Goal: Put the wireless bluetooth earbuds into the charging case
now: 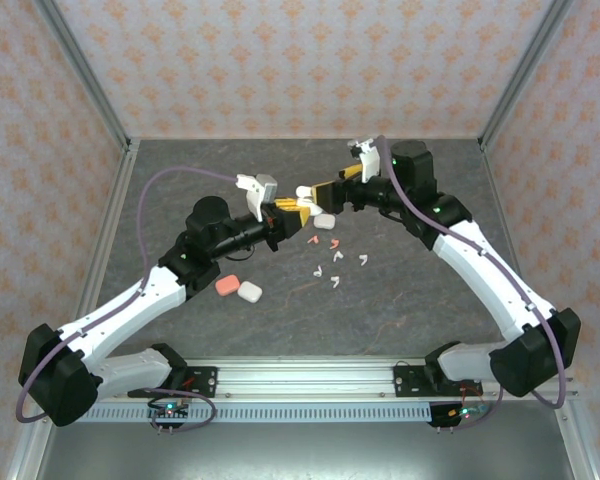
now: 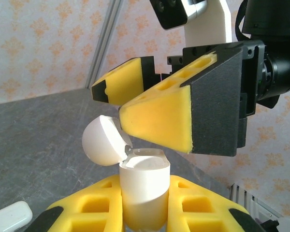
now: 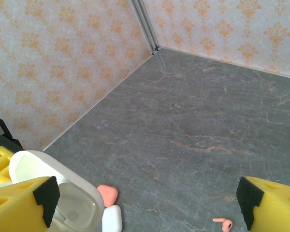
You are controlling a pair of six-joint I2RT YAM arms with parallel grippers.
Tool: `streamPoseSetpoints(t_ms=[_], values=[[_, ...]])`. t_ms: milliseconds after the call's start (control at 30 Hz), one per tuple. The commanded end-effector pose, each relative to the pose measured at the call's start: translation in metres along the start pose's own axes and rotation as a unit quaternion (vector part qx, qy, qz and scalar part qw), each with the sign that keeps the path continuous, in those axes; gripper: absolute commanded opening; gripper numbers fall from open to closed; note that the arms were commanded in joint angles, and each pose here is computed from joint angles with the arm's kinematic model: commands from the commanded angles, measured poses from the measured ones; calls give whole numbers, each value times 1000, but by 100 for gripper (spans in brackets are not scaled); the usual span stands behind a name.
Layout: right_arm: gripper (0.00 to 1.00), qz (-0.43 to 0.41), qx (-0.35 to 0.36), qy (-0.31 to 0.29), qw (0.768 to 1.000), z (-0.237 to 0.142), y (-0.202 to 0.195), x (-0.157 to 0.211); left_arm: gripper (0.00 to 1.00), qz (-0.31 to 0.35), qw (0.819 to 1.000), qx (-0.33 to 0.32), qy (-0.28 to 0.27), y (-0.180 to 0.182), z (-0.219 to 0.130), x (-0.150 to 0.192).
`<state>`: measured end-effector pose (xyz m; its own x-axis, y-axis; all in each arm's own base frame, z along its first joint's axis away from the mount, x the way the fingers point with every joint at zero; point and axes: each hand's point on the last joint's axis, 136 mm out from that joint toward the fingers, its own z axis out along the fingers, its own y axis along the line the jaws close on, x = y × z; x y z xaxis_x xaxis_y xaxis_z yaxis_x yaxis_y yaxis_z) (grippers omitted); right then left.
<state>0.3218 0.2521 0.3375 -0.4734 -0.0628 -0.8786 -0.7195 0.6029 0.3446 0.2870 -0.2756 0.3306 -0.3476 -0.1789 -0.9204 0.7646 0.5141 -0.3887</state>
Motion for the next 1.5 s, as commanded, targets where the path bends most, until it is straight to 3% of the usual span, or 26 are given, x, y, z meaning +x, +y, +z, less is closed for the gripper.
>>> streamPoseSetpoints(t_ms=[0, 300, 467, 800, 1200, 1467], values=[[97, -12, 7, -36, 999, -28, 14, -23, 0, 25, 1000, 9, -11, -9, -6, -8], [96, 36, 78, 23, 996, -40, -7, 8, 0, 34, 999, -15, -8, -4, -18, 1], [88, 85, 115, 76, 987, -37, -23, 39, 0, 36, 999, -23, -10, -3, -28, 4], [70, 203, 170, 231, 936, -3, -61, 140, 0, 35, 999, -29, -2, -3, -37, 12], [60, 186, 213, 305, 909, 43, -105, 214, 0, 34, 999, -31, 0, -3, -39, 14], [53, 186, 227, 325, 899, 65, -126, 238, 0, 32, 999, -32, 1, -2, -37, 14]])
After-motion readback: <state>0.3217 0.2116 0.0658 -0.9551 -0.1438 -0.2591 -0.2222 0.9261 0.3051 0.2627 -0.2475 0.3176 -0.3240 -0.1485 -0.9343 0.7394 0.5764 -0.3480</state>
